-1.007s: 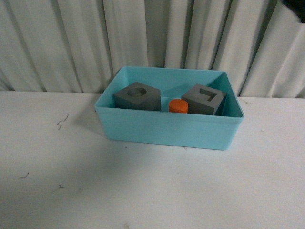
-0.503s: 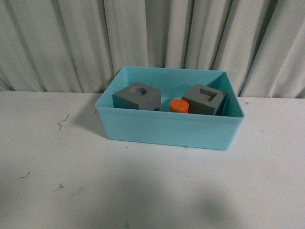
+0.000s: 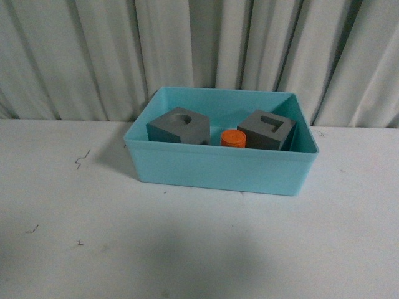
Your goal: Place gray and orange parts in blue box
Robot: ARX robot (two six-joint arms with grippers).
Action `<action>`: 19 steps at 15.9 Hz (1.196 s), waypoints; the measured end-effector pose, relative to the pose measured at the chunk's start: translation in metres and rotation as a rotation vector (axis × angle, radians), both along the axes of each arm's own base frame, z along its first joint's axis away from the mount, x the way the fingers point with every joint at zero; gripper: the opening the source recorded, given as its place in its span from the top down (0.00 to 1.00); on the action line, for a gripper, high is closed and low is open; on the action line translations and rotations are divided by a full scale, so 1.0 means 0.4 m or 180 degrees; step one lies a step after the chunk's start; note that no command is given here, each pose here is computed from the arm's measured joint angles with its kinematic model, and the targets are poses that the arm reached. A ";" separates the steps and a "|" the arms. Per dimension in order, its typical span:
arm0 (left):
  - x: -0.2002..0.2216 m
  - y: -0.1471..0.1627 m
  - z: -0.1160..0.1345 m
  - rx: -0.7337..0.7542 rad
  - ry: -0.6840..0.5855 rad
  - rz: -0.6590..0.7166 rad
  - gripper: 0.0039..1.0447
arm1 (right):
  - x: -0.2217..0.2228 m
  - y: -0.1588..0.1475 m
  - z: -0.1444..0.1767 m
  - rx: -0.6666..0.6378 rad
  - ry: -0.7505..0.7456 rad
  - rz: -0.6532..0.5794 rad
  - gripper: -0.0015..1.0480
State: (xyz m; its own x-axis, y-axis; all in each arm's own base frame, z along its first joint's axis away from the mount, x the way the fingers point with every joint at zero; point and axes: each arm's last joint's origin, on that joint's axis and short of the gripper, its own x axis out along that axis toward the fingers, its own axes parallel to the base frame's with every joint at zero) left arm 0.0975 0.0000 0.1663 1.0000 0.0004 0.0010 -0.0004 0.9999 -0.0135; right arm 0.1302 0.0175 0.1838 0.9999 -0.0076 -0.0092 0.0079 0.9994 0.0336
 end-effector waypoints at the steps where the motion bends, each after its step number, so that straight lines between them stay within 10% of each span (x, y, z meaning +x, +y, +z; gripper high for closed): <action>1: 0.000 0.000 0.000 0.0000 0.0001 -0.0001 0.06 | -0.003 -0.004 0.002 -0.0020 -0.0025 -0.0001 0.51; 3: 0.000 0.000 0.000 0.0000 0.0001 0.0001 0.06 | -0.028 -0.048 -0.019 -0.0087 -0.0022 -0.0065 0.98; 19: 0.000 0.000 0.000 0.0000 0.0000 0.0000 0.06 | -0.083 -0.044 -0.042 -0.0097 -0.0044 0.0025 0.98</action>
State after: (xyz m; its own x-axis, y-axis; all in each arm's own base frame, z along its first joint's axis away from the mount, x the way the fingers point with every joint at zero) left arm 0.0975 0.0000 0.1663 1.0000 0.0004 0.0010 -0.0004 0.9999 -0.0135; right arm 0.0972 0.0000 0.1670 1.0000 0.0000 0.0048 0.0000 1.0000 0.0032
